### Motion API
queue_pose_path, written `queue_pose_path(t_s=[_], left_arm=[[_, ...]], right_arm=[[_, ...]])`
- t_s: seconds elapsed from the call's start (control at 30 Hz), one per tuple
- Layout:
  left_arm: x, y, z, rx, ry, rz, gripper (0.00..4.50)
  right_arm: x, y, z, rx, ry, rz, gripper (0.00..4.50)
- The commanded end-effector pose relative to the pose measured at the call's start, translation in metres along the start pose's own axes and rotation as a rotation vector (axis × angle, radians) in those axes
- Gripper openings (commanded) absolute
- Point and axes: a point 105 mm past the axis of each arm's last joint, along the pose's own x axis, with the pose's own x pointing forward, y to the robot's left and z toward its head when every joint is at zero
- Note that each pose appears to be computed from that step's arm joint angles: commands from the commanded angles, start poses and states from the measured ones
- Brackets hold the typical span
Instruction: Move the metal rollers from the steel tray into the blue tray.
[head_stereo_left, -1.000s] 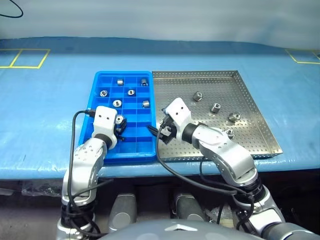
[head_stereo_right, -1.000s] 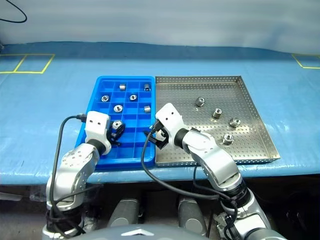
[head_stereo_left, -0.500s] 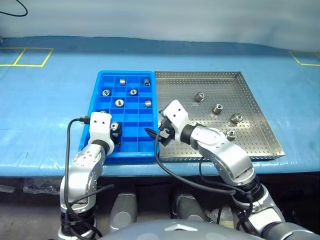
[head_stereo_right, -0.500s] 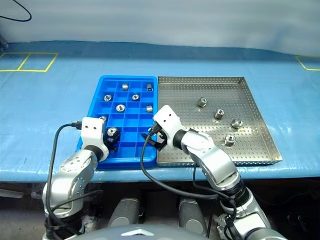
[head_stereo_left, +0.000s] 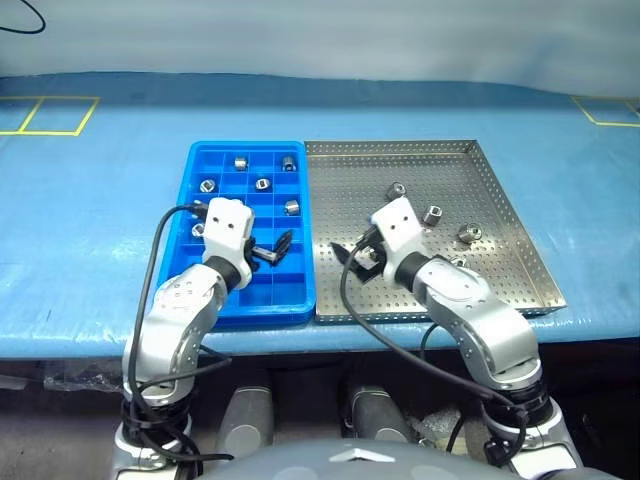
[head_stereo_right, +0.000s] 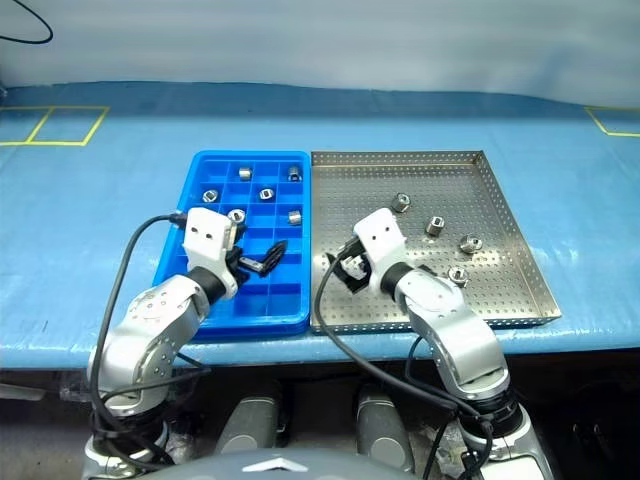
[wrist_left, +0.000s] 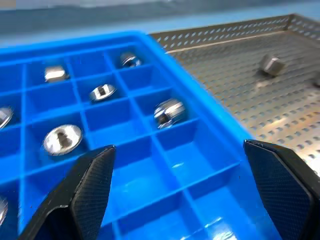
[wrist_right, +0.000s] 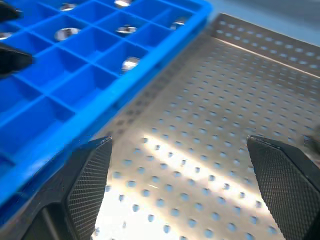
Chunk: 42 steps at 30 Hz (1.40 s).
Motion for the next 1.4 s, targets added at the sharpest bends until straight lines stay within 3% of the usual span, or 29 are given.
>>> queue_pose_path(t_s=[0.03, 0.33, 0.73, 1.1, 1.2, 1.4], left_arm=[[0.013, -0.024, 0.004, 0.021, -0.023, -0.133, 4.45], [0.028, -0.078, 0.008, 0.074, -0.047, -0.402, 4.45], [0.022, -0.094, -0.001, 0.108, -0.032, -0.495, 4.45], [0.018, -0.093, -0.001, 0.108, -0.035, -0.494, 4.45], [0.017, -0.092, 0.0, 0.107, -0.037, -0.489, 4.5], [0.016, -0.09, 0.001, 0.107, -0.043, -0.475, 4.5]], right_arm=[[-0.012, -0.036, 0.008, 0.061, -0.031, -0.201, 4.5], [-0.049, -0.105, -0.027, 0.182, 0.096, -0.66, 4.5], [-0.038, -0.083, -0.063, 0.265, 0.241, -0.561, 4.5], [-0.021, -0.087, -0.072, 0.246, 0.246, -0.519, 4.5], [-0.02, -0.09, -0.072, 0.246, 0.24, -0.523, 3.93], [-0.021, -0.089, -0.071, 0.241, 0.234, -0.519, 1.91]])
